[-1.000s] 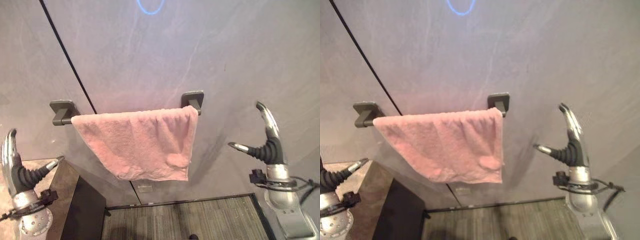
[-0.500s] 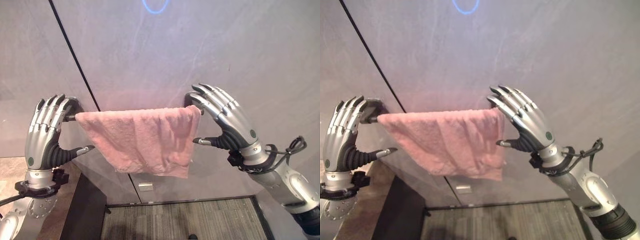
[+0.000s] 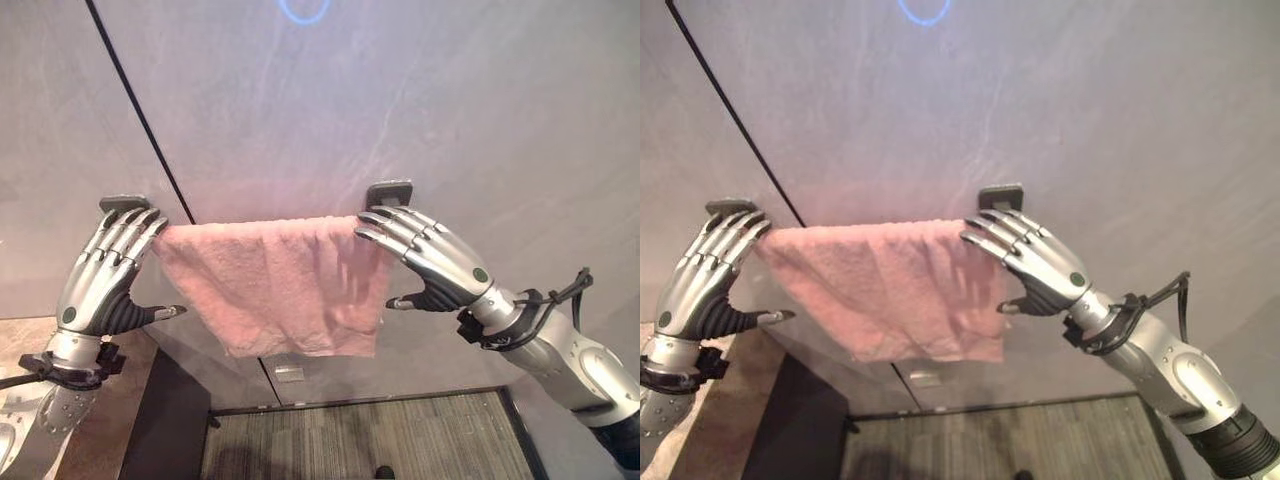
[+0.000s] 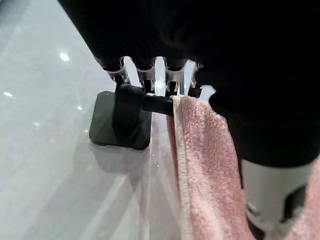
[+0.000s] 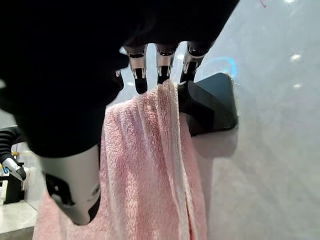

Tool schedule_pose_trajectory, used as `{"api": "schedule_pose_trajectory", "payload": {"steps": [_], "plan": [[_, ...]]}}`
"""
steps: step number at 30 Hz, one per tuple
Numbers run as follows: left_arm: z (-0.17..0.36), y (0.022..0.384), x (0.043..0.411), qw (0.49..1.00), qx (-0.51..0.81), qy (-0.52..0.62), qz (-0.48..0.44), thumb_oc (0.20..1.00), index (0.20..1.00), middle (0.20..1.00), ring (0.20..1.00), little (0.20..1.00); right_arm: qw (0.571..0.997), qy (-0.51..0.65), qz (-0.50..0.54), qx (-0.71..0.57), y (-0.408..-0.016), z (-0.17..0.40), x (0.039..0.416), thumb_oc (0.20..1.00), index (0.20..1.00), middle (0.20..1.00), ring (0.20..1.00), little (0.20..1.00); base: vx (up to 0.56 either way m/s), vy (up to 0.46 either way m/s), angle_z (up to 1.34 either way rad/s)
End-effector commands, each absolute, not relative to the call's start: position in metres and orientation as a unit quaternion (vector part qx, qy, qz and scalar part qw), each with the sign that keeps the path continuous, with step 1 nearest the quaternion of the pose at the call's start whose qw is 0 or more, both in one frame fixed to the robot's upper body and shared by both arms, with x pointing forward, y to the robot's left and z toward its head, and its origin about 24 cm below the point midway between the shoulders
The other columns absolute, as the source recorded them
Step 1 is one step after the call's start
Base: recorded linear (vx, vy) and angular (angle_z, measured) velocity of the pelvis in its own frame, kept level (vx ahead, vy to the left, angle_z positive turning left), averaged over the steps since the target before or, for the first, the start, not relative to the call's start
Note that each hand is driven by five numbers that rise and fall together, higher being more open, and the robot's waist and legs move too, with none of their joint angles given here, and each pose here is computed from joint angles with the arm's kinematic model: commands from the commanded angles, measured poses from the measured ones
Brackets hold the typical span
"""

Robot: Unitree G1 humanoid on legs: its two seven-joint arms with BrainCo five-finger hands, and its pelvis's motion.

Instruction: Put brush and paste in cup on sink, flatten towel.

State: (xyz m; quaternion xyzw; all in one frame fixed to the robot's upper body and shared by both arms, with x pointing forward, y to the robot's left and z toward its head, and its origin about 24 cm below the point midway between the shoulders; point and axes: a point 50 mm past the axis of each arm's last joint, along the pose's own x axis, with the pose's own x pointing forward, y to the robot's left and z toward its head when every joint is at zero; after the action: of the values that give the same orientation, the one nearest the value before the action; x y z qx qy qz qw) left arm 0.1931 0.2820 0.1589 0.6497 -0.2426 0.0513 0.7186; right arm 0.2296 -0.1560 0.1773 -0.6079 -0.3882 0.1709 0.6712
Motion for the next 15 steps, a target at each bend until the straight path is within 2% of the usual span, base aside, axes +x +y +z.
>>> {"api": "schedule_pose_trajectory", "payload": {"steps": [1, 10, 15], "plan": [[0.160, 0.281, 0.197, 0.694, 0.682, -0.228, -0.023, 1.000, 1.000, 1.000, 1.000, 1.000, 0.665, -0.374, 0.206, -0.613, -0.158, 0.174, 0.223, 1.000, 1.000, 1.000, 1.000, 1.000, 0.00, 0.000, 0.00], [0.158, 0.276, 0.197, 0.637, 0.734, -0.206, -0.116, 1.000, 1.000, 1.000, 1.000, 1.000, 0.656, -0.365, 0.238, -0.616, -0.157, 0.174, 0.224, 1.000, 1.000, 1.000, 1.000, 1.000, 0.00, -0.002, -0.02], [0.163, 0.271, 0.194, 0.604, 0.754, -0.185, -0.179, 1.000, 1.000, 1.000, 1.000, 1.000, 0.630, -0.368, 0.266, -0.630, -0.154, 0.181, 0.221, 1.000, 1.000, 1.000, 1.000, 1.000, 0.00, -0.005, -0.12]]}}
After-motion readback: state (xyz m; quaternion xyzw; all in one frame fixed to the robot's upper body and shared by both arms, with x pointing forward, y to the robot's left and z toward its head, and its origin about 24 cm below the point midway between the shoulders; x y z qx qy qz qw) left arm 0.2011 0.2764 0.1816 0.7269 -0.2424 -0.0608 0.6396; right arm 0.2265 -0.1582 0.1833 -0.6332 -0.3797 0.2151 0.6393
